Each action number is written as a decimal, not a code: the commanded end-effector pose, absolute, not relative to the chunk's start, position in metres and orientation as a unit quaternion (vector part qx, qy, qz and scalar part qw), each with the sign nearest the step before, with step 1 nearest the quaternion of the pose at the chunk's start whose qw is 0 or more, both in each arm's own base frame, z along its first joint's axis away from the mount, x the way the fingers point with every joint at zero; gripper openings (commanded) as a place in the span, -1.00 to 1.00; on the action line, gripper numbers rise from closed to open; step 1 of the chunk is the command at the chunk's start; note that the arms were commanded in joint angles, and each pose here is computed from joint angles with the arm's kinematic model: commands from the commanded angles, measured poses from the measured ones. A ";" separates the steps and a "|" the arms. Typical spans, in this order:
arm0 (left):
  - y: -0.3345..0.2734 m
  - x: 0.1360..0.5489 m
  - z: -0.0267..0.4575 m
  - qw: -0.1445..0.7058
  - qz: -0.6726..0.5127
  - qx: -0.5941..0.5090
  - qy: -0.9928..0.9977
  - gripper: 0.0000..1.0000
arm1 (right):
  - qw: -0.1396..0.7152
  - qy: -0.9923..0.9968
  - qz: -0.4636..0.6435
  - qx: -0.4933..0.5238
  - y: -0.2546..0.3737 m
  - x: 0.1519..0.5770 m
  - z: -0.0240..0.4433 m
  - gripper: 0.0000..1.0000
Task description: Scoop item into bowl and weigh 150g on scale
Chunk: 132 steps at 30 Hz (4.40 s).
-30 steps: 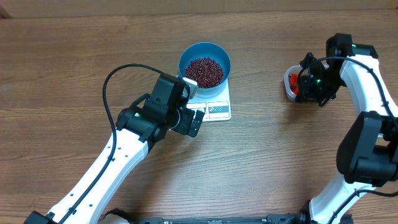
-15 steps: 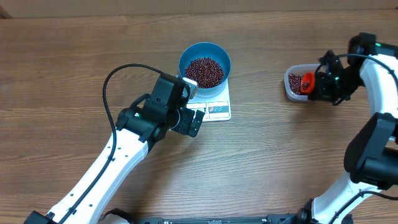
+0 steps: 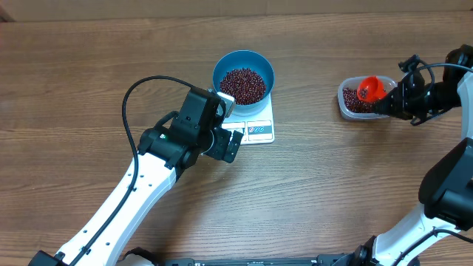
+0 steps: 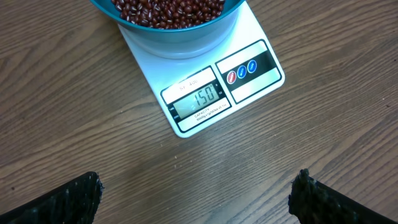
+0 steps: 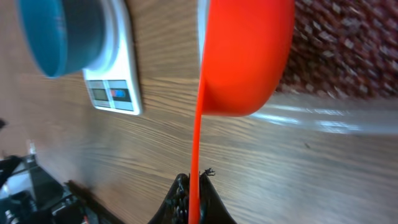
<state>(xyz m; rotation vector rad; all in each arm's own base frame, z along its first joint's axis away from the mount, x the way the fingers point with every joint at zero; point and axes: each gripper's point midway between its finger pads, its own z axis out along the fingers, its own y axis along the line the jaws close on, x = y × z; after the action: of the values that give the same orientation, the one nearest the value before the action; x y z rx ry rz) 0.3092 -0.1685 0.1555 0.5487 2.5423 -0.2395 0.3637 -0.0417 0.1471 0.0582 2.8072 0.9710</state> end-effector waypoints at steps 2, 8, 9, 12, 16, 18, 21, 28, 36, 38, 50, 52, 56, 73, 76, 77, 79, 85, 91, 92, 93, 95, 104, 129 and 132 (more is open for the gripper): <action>-0.170 0.308 0.154 0.261 -0.084 0.217 0.937 0.98 | 0.138 0.924 0.356 -0.032 -0.015 0.375 0.181 -0.93; -0.170 0.308 0.154 0.261 -0.084 0.217 0.937 0.99 | 0.140 0.912 0.378 -0.080 0.026 0.378 0.191 -0.93; -0.170 0.308 0.154 0.261 -0.084 0.217 0.937 0.99 | 0.139 0.910 0.380 -0.087 0.033 0.379 0.191 -0.93; -0.170 0.308 0.154 0.261 -0.084 0.217 0.937 1.00 | 0.135 0.909 0.382 -0.100 0.054 0.383 0.191 -0.93; -0.170 0.308 0.154 0.261 -0.085 0.217 0.937 0.99 | 0.134 0.906 0.382 -0.121 0.081 0.389 0.192 -0.93; -0.170 0.308 0.154 0.261 -0.084 0.217 0.937 0.99 | 0.136 0.905 0.382 -0.129 0.092 0.391 0.193 -0.93; -0.170 0.308 0.154 0.261 -0.084 0.217 0.937 0.99 | 0.141 0.904 0.376 -0.143 0.106 0.395 0.199 -0.93; -0.170 0.308 0.154 0.261 -0.084 0.217 0.937 0.99 | 0.163 0.911 0.334 -0.177 0.132 0.405 0.216 -0.93; -0.170 0.308 0.154 0.261 -0.085 0.217 0.937 0.99 | 0.178 0.926 0.263 -0.204 0.161 0.412 0.215 -0.93; -0.170 0.308 0.154 0.261 -0.084 0.217 0.937 0.99 | 0.181 0.928 0.251 -0.206 0.167 0.413 0.214 -0.92; -0.170 0.308 0.154 0.261 -0.084 0.217 0.937 0.99 | 0.198 0.935 0.169 -0.240 0.194 0.413 0.206 -0.93; -0.170 0.308 0.154 0.261 -0.084 0.217 0.937 0.99 | 0.200 0.938 0.155 -0.237 0.195 0.413 0.205 -0.93; -0.170 0.308 0.154 0.261 -0.084 0.217 0.937 0.99 | 0.202 0.939 0.140 -0.239 0.197 0.413 0.203 -0.93; -0.170 0.308 0.154 0.261 -0.084 0.217 0.937 0.99 | 0.203 0.938 0.140 -0.243 0.197 0.413 0.204 -0.93; -0.170 0.308 0.154 0.261 -0.085 0.217 0.937 0.99 | 0.204 0.936 0.138 -0.252 0.198 0.413 0.204 -0.93; -0.170 0.308 0.154 0.261 -0.084 0.217 0.937 0.99 | 0.204 0.935 0.137 -0.255 0.198 0.413 0.203 -0.93; -0.170 0.308 0.154 0.261 -0.084 0.217 0.937 0.99 | 0.206 0.935 0.133 -0.258 0.199 0.413 0.203 -0.93; -0.170 0.308 0.154 0.261 -0.084 0.217 0.937 0.99 | 0.215 0.933 0.114 -0.265 0.203 0.414 0.204 -0.93; -0.170 0.308 0.154 0.261 -0.084 0.217 0.937 0.99 | 0.220 0.932 0.089 -0.272 0.206 0.414 0.203 -0.93; -0.170 0.308 0.154 0.261 -0.084 0.217 0.937 0.99 | 0.221 0.932 0.087 -0.272 0.206 0.414 0.203 -0.93; -0.170 0.308 0.154 0.261 -0.084 0.217 0.937 0.99 | 0.221 0.933 0.086 -0.272 0.206 0.414 0.203 -0.93; -0.170 0.308 0.154 0.261 -0.084 0.217 0.937 0.99 | 0.221 0.933 0.086 -0.272 0.206 0.414 0.203 -0.93; -0.170 0.308 0.154 0.261 -0.085 0.217 0.937 0.99 | 0.221 0.932 0.088 -0.272 0.207 0.414 0.203 -0.93; -0.170 0.308 0.154 0.261 -0.085 0.217 0.937 0.99 | 0.242 0.877 0.351 -0.219 0.162 0.412 0.268 -0.93; -0.170 0.308 0.154 0.261 -0.084 0.217 0.937 0.99 | 0.250 0.870 0.374 -0.203 0.143 0.412 0.277 -0.93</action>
<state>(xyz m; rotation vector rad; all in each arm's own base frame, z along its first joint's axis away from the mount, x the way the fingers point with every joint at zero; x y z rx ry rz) 0.3092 -0.1685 0.1555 0.5491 2.5418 -0.2395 0.4175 0.1490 0.2305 -0.5189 2.5277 0.9048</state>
